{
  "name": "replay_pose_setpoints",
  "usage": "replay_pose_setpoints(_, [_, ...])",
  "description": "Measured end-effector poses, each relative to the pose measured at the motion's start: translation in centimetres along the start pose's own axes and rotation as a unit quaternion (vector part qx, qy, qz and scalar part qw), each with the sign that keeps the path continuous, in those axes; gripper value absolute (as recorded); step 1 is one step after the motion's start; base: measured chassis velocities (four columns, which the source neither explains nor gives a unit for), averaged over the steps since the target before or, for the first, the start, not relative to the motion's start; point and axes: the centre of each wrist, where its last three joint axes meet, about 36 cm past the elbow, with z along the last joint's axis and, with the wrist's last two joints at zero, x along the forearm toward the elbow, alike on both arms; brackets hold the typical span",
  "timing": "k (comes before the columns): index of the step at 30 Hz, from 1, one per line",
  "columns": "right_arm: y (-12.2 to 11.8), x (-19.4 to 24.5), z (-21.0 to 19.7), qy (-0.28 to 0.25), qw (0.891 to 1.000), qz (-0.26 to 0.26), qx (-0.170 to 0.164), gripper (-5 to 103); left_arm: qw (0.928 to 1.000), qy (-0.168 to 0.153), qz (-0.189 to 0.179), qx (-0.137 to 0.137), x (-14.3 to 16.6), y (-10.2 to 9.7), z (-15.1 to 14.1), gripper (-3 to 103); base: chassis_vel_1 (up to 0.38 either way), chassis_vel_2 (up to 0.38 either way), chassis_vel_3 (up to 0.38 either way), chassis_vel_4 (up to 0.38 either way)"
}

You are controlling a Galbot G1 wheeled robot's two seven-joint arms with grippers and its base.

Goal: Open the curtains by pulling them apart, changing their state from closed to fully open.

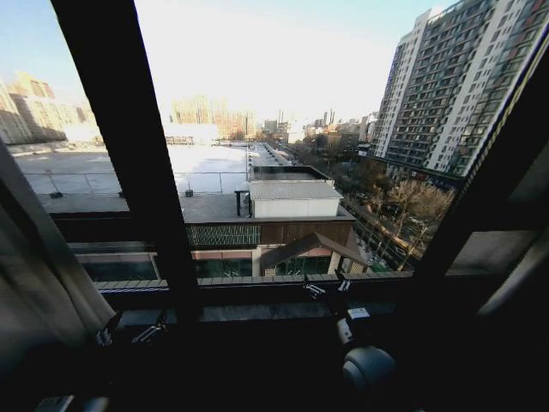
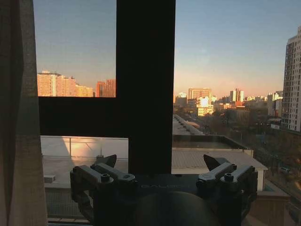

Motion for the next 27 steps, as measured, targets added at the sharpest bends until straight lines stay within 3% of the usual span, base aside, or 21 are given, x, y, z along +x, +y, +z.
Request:
replay_pose_setpoints(17, [0.1, -0.1, 0.1, 0.001, 1.0, 0.002, -0.002, 100, 1.0, -0.005, 0.006, -0.004, -0.3, 0.0, -0.2, 100, 0.354, 0.348, -0.349, -0.355])
replay_pose_setpoints(27, [0.4, -0.4, 0.4, -0.009, 1.0, -0.002, -0.008, 100, 0.999, -0.024, 0.033, -0.018, -1.5, 0.0, -0.8, 100, 0.304, 0.285, -0.307, -0.283])
